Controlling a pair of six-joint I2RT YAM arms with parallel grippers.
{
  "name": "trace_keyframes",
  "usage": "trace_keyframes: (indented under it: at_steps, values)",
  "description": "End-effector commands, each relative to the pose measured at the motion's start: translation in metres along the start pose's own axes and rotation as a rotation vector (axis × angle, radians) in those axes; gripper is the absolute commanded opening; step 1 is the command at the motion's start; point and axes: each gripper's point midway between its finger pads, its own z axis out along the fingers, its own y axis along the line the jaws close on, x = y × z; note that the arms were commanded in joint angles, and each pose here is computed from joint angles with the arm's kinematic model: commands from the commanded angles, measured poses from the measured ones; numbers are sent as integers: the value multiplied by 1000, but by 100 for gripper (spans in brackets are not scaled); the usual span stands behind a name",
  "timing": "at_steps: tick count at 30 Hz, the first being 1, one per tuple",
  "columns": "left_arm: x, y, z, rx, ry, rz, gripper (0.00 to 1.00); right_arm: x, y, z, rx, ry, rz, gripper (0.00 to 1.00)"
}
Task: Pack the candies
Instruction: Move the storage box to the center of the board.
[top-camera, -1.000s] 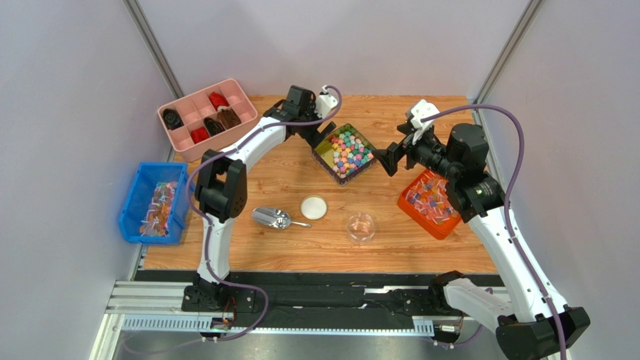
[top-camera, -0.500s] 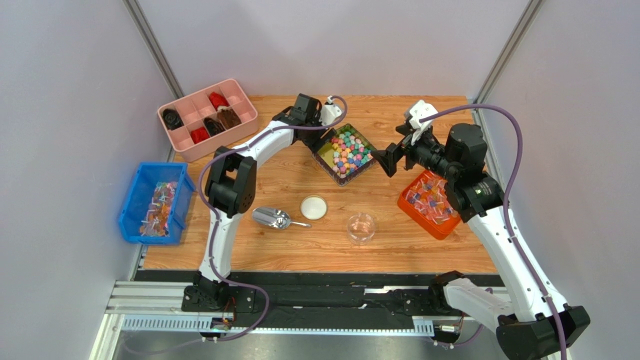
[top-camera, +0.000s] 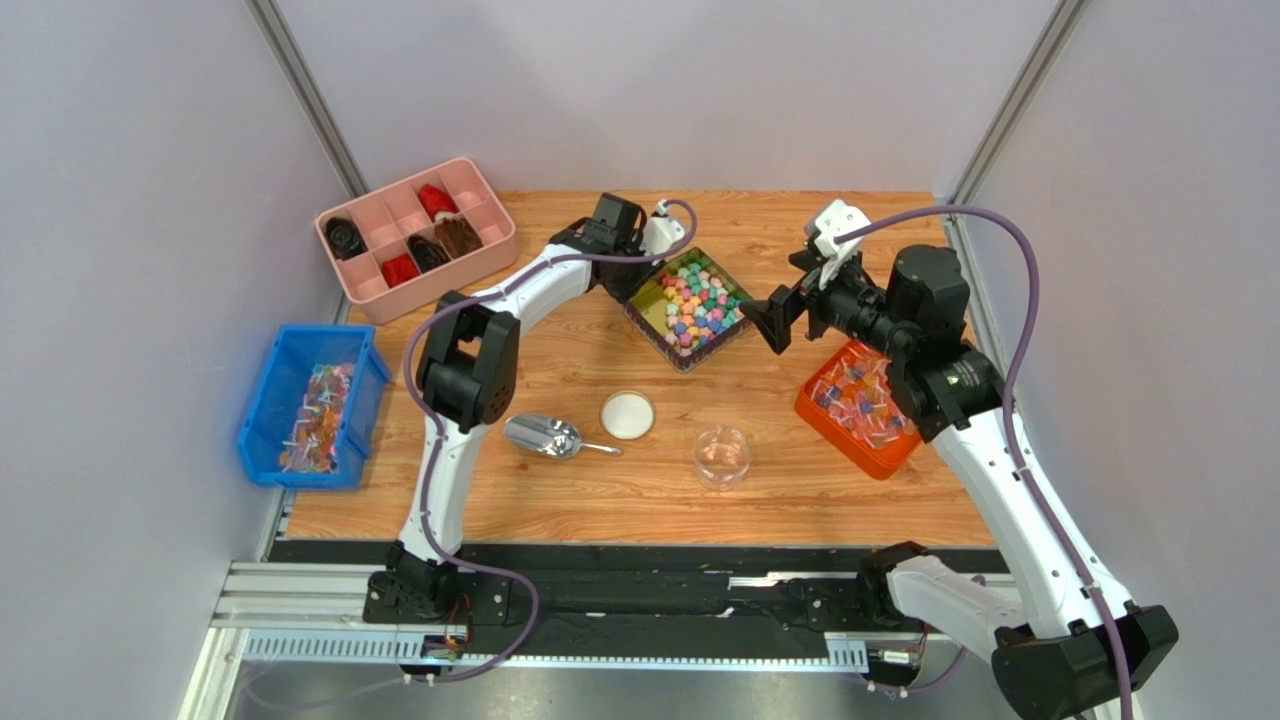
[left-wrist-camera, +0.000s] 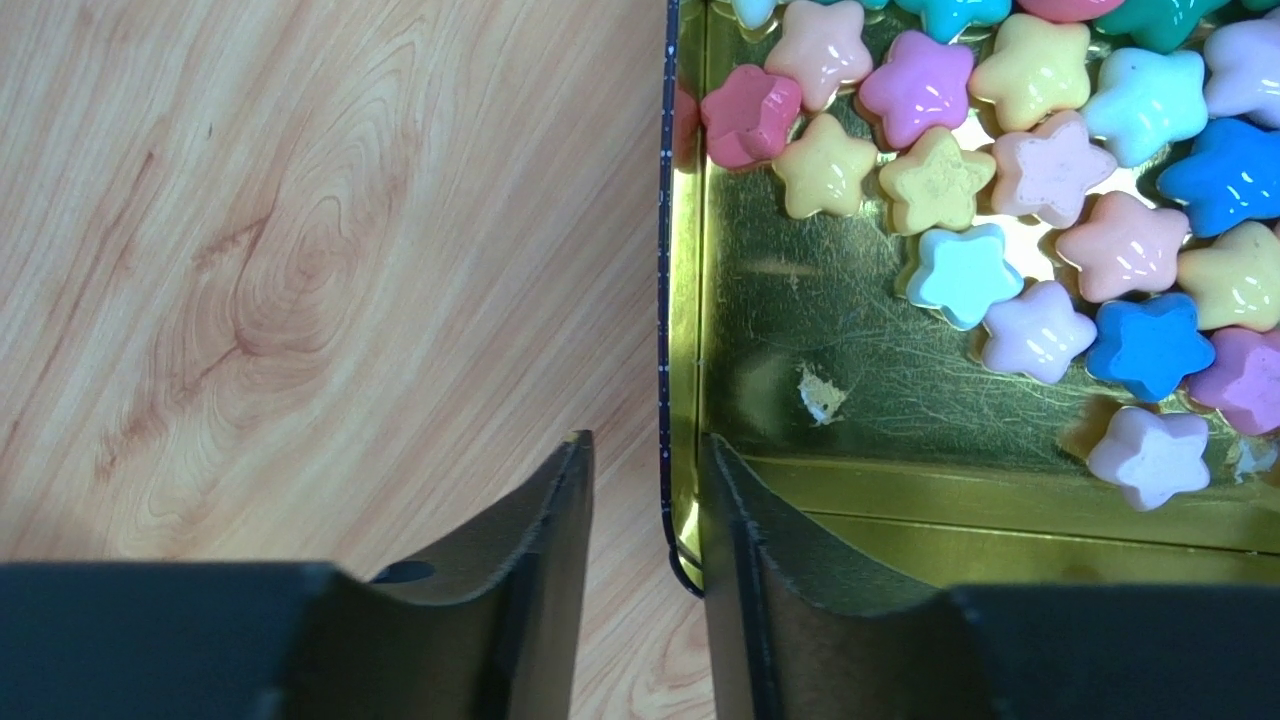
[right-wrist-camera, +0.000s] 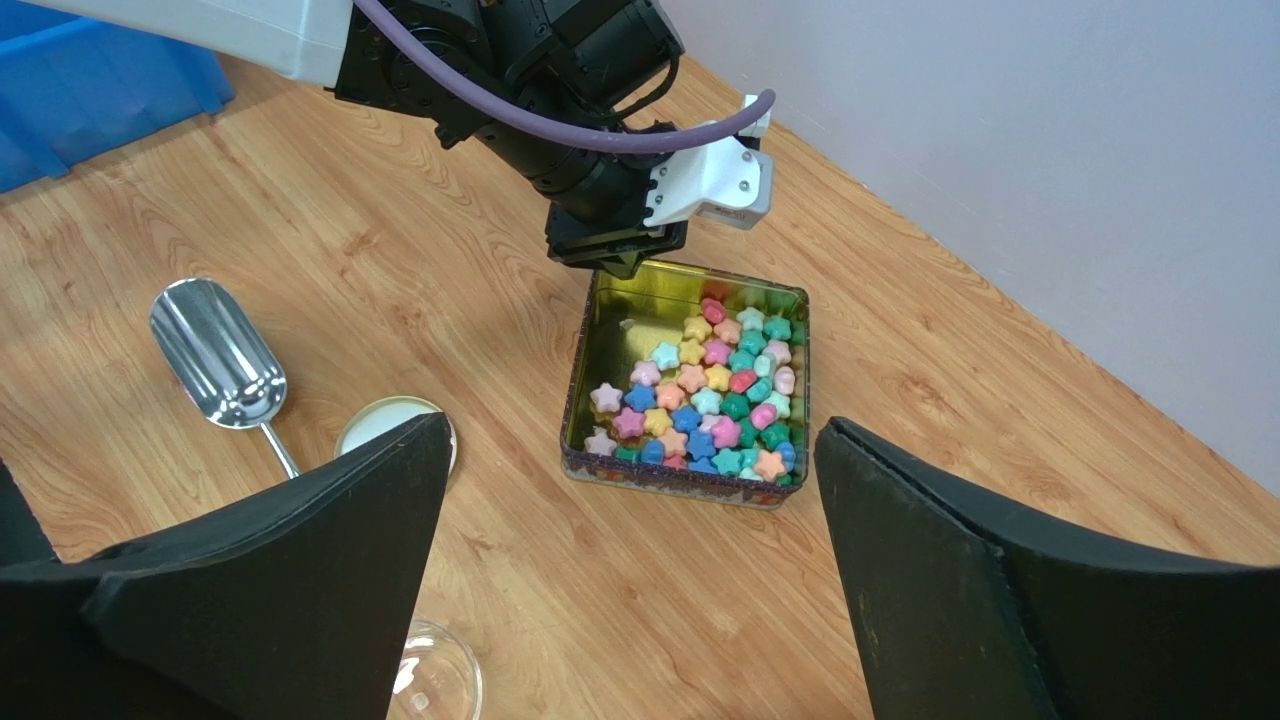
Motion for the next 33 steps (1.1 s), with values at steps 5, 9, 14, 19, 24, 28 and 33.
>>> trace_keyframes:
  at_steps: [5, 9, 14, 19, 24, 28, 33]
  values:
    - [9, 10, -26, -70, 61, 13, 29, -19, 1, -2, -10, -46, -37, 96]
    - [35, 19, -44, -114, 125, -5, 23, -19, 2, -2, -11, -46, -37, 96]
    - [73, 26, -58, -106, 177, -93, 12, -20, 4, -2, -18, -50, -37, 96]
    - [93, 45, -68, -126, 169, -184, 2, -19, 5, -1, -22, -46, -33, 96]
    - [101, 46, -68, -121, 171, -219, 0, -19, 6, 0, -26, -45, -32, 96]
    - [113, 48, -71, -150, 209, -248, 1, -19, 5, 0, -22, -46, -36, 96]
    - [131, 49, -82, -164, 248, -297, 2, -18, 6, 1, -26, -42, -36, 96]
